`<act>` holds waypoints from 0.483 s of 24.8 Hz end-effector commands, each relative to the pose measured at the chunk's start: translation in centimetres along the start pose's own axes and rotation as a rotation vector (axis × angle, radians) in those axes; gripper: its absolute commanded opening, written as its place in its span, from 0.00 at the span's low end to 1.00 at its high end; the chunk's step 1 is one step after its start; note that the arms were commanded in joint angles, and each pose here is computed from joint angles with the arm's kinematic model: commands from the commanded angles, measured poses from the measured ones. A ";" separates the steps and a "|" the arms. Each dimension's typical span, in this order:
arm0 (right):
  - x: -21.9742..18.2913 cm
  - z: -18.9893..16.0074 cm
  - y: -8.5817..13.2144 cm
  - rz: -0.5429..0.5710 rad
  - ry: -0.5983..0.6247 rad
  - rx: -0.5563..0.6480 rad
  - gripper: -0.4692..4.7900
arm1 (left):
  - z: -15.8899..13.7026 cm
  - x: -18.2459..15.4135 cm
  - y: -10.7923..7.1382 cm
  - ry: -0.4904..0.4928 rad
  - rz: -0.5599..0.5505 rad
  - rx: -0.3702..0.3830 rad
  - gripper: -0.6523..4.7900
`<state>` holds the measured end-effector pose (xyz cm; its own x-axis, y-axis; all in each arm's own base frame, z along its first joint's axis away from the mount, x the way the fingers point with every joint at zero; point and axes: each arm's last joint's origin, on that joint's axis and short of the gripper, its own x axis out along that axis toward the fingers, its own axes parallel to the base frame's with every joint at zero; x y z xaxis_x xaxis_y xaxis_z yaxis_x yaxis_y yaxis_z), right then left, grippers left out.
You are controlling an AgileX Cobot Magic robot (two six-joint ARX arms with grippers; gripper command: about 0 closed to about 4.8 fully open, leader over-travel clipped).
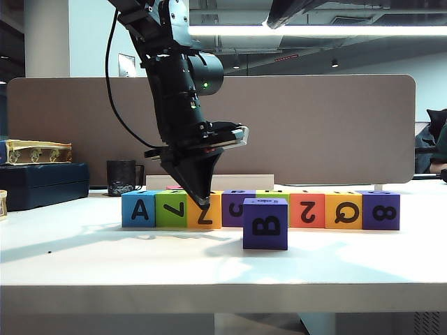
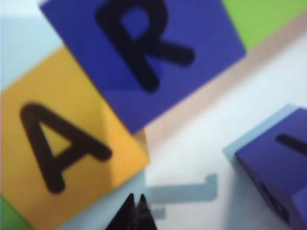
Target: Select the appropriate blocks from the scattered letter blocks on the table and arrange them in a row to spell out "LEARNING".
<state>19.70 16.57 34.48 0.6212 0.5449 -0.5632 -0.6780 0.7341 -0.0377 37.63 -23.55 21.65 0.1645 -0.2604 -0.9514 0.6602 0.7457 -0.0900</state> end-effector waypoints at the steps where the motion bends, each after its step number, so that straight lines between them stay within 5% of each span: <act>1: -0.2 0.1 0.0 0.000 -0.006 -0.003 0.09 | 0.3 0.2 0.0 -0.023 0.033 0.008 0.11; 12: -0.2 0.1 0.0 0.002 -0.005 -0.003 0.09 | 0.9 0.6 0.2 -0.066 0.081 0.012 0.11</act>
<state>19.62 16.52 34.38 0.6148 0.5404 -0.5745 -0.6789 0.7333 -0.0368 38.51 -23.95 21.09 0.2534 -0.2347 -0.9385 0.6504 0.7595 -0.0143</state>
